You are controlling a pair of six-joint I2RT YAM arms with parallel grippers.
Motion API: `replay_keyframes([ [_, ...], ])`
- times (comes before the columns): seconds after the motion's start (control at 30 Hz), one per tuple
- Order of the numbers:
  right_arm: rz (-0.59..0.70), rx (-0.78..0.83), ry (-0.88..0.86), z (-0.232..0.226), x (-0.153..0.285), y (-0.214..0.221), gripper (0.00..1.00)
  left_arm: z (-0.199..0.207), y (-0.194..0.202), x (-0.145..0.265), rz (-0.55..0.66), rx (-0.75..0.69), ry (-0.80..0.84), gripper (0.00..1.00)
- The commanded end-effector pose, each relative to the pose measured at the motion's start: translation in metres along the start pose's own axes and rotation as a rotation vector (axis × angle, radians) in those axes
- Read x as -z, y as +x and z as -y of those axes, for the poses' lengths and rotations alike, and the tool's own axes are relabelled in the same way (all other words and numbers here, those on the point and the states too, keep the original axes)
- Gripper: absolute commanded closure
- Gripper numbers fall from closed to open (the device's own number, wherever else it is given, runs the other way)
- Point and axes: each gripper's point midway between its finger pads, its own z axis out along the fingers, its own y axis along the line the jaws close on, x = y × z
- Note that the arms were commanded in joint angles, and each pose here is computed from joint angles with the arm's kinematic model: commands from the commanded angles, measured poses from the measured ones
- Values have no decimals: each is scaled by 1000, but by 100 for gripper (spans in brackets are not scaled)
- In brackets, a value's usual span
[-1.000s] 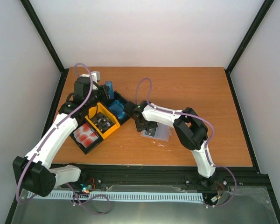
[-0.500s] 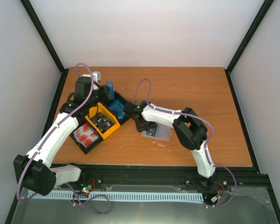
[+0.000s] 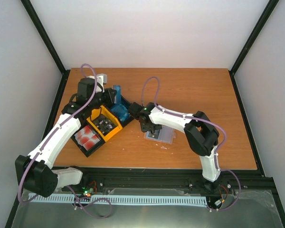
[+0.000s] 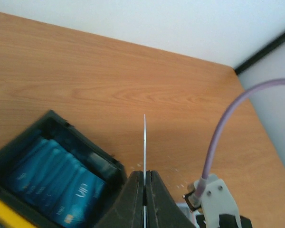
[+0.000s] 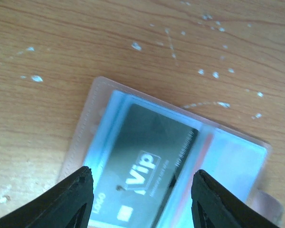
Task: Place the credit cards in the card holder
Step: Insert the credit card into the card holder.
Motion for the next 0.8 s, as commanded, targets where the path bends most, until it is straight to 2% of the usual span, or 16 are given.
replay_keyframes([
  [0.0,56,-105,-33,16,19,-3,43,40,30,-7,-148,-82,262,97],
  [0.17,7,-180,-126,33,13,18,45,54,84,-21,-340,-26,430,97],
  [0.3,-50,-220,-169,44,0,43,48,63,130,-36,-483,35,486,98],
  [0.43,-94,-248,-133,62,-14,65,51,70,171,-50,-600,70,514,98],
  [0.63,-109,-307,-103,83,-22,84,53,67,204,-70,-653,164,493,99],
  [0.77,-100,-326,-134,84,-22,88,53,68,209,-82,-635,234,486,99],
])
